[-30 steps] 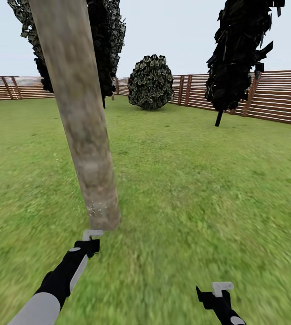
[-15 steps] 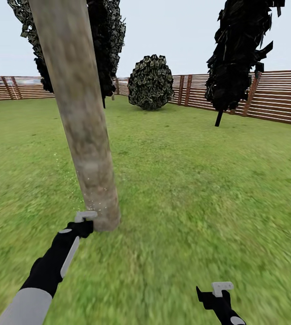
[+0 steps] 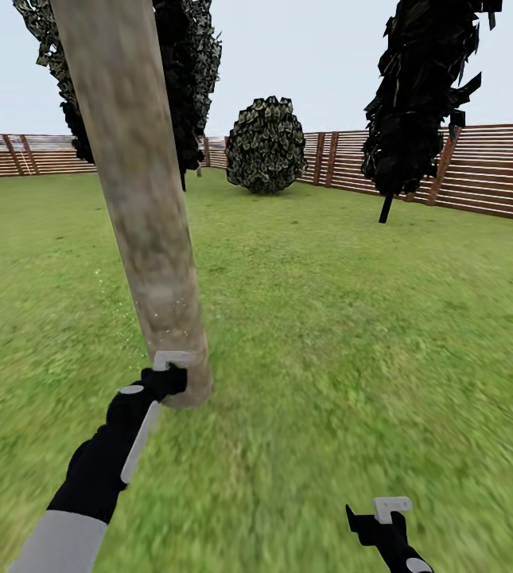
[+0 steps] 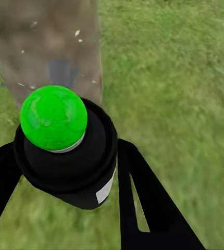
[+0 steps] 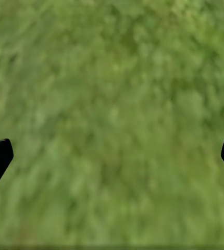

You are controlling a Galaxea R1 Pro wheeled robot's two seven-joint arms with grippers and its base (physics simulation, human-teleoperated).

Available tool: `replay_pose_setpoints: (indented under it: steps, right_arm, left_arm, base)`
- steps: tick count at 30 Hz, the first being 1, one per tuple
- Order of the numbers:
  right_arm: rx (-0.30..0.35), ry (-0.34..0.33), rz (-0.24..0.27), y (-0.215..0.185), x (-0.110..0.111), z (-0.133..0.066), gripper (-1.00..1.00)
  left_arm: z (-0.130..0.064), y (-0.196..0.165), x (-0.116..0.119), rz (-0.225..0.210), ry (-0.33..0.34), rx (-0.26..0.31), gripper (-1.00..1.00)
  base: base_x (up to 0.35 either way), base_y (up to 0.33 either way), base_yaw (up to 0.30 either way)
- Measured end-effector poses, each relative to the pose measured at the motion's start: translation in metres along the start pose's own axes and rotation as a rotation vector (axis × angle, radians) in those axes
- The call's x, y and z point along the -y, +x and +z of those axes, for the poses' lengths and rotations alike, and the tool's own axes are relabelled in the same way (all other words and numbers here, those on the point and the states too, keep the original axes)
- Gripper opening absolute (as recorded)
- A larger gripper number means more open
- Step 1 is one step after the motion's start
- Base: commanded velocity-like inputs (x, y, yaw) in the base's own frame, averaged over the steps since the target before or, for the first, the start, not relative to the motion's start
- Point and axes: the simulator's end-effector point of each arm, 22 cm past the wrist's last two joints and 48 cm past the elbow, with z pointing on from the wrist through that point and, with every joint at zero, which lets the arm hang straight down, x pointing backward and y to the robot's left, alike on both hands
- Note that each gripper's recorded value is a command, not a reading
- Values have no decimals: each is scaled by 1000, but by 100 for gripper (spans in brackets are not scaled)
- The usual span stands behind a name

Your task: In the garden, pick up the pesticide atomizer on the floor and spray pesticide onto both trees until each tree trunk is fully covered.

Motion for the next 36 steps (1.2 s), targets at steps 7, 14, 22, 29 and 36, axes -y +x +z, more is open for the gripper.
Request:
replay_pose_setpoints:
  steps: [7, 14, 22, 29, 36]
  right_arm:
    - [0, 0, 0, 0, 0, 0, 100]
    - [0, 0, 0, 0, 0, 0, 100]
    - [0, 0, 0, 0, 0, 0, 100]
    - [0, 0, 0, 0, 0, 0, 100]
    - [0, 0, 0, 0, 0, 0, 100]
  left_arm:
    - [-9, -19, -40, -95, -54, 41, -100]
    - [-19, -44, -13, -45, -15, 98, -100]
    - [-23, -46, -67, -141, -97, 110, -100]
    - [-22, -36, 10, 2, 22, 56, -100]
    - [-23, -37, -31, -53, -42, 47, -100]
  base:
    - [0, 0, 0]
    - [0, 0, 0]
    - [0, 0, 0]
    - [0, 0, 0]
    - [0, 0, 0]
